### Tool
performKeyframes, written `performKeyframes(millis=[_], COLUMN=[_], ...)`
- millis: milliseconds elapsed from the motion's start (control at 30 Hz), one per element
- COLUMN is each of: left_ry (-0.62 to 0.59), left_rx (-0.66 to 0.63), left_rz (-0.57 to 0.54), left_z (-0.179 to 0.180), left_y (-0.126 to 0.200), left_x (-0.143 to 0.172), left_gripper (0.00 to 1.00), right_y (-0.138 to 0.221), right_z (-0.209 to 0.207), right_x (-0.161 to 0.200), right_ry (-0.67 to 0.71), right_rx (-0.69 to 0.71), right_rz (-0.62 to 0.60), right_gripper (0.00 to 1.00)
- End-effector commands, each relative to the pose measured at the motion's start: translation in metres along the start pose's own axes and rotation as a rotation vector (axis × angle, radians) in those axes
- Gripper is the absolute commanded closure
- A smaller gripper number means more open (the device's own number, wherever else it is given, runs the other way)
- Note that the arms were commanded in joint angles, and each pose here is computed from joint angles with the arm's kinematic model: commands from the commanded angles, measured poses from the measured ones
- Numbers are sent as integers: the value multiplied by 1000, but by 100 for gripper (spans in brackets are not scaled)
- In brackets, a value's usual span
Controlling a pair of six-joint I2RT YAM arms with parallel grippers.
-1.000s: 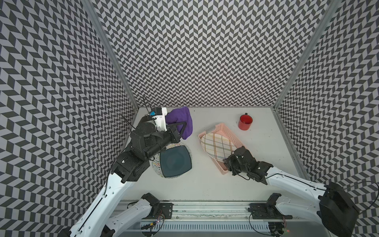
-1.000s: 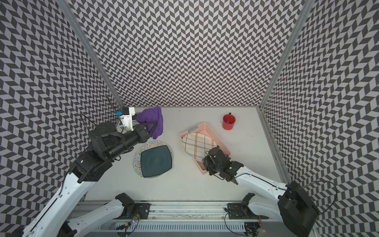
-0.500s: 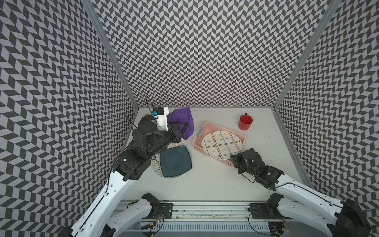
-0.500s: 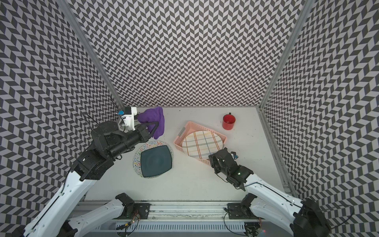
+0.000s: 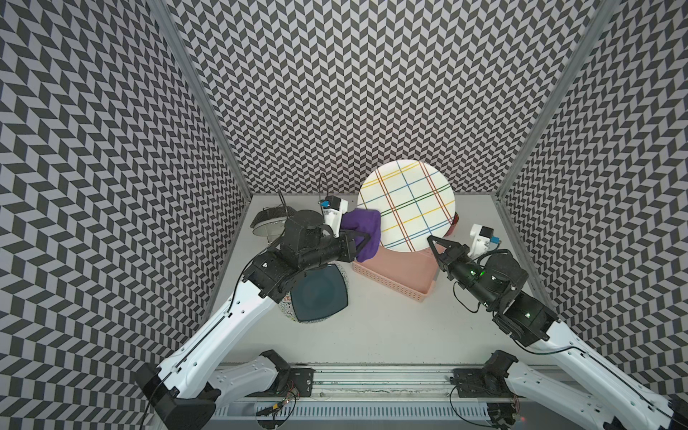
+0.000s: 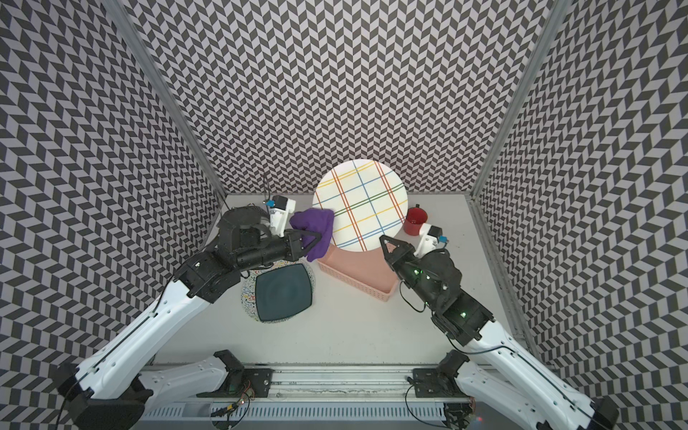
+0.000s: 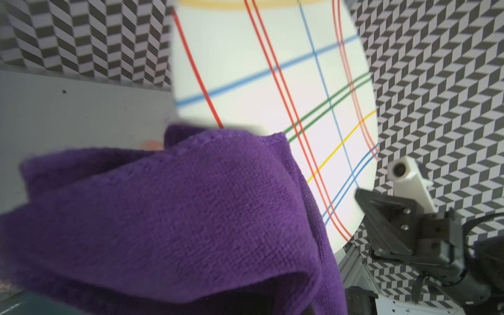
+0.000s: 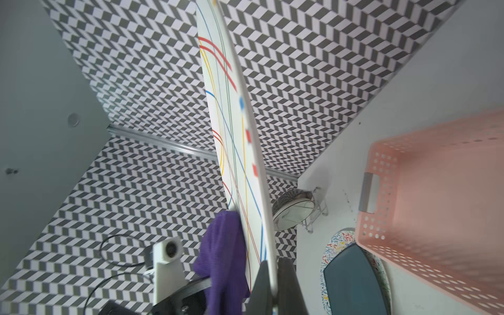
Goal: Wipe the wet plate dry
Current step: Wipe the plate with towel.
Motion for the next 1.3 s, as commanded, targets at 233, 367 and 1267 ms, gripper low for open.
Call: performKeyframes(millis=[233,367,1267], left_ry=[56,27,-125], left_rx=[-224,-142,-21], left_rz=[-53,-82,-112], left_z=[62,57,-42], left_y=[11,9,-32], left_x=[-40,-62,-94], left_gripper=[100,100,100], right_y=[2,6,-6], right_z=[66,73,83], right_x=[22,46,19], right_ry=[150,202,135], right_rx=[-316,-392,-411], right_rz=[166,249,97], right_gripper=[100,100,100])
Point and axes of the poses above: each gripper's point midway between its finger pads, its own y axis back along the fingers, its own z axis along the line the jaws close on, x = y × z, the point moved 5 cm from there along y, back along the fingers, and after that the axes turned 4 degrees about -y, right-handed, at the moved point
